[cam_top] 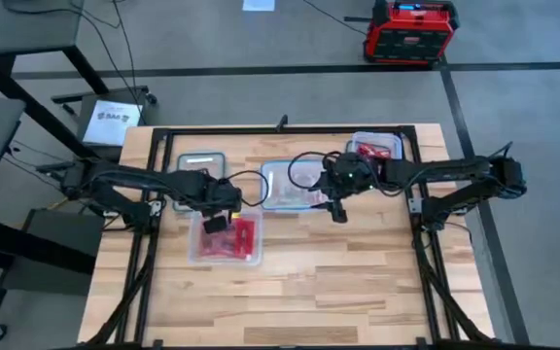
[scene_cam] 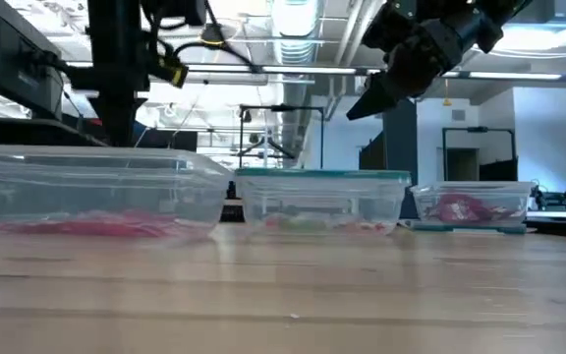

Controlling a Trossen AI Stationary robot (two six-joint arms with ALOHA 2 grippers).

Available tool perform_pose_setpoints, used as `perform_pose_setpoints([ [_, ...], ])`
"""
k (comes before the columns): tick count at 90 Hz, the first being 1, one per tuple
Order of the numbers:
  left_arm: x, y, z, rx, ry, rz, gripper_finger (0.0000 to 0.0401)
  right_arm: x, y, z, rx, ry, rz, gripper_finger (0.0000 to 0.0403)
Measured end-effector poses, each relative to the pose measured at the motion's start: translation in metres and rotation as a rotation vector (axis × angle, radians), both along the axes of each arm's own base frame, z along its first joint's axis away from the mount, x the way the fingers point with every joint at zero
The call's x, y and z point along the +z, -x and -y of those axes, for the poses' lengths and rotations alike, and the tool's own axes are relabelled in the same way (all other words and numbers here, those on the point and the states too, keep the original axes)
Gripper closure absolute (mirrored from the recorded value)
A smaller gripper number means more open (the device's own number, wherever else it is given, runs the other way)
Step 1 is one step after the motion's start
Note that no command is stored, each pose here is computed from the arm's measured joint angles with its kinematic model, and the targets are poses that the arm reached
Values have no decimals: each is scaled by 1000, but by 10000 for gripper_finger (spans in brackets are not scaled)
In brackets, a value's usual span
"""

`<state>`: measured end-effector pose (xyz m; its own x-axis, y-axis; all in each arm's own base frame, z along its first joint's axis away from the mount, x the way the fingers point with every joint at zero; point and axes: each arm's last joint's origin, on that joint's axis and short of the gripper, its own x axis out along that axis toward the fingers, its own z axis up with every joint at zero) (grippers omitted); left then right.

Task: Sort candy
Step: Close the top left transparent bin

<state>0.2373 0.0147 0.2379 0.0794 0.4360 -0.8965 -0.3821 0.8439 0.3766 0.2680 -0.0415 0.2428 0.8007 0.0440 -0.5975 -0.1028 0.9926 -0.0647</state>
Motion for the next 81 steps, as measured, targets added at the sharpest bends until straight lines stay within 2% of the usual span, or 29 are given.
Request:
perform_pose_setpoints([
  [6, -11, 6, -8, 49, 36, -29, 322, -1, 1, -1, 3, -3, -14, 173],
  [21, -39, 9, -5, 46, 287, 10, 322, -4, 3, -3, 10, -10, -54, 173],
  [38, -35, -5, 12, -50, 396, 125, 322, -5, 3, -3, 8, -10, -58, 173],
  [46, -27, -10, 15, -91, 377, 143, 322, -5, 3, -3, 9, -10, -55, 173],
  [59, -27, -3, 4, -36, 157, 82, 322, -4, 2, -3, 8, -7, -43, 173],
  [63, -31, -1, -2, -9, 130, 78, 321, -4, 3, -3, 8, -7, -44, 173],
  [70, -42, 4, -13, 47, 138, 72, 314, -4, 3, -3, 8, -8, -45, 173],
  [81, -57, 12, -28, 80, 235, 58, 290, -4, 3, -3, 8, -7, -44, 173],
])
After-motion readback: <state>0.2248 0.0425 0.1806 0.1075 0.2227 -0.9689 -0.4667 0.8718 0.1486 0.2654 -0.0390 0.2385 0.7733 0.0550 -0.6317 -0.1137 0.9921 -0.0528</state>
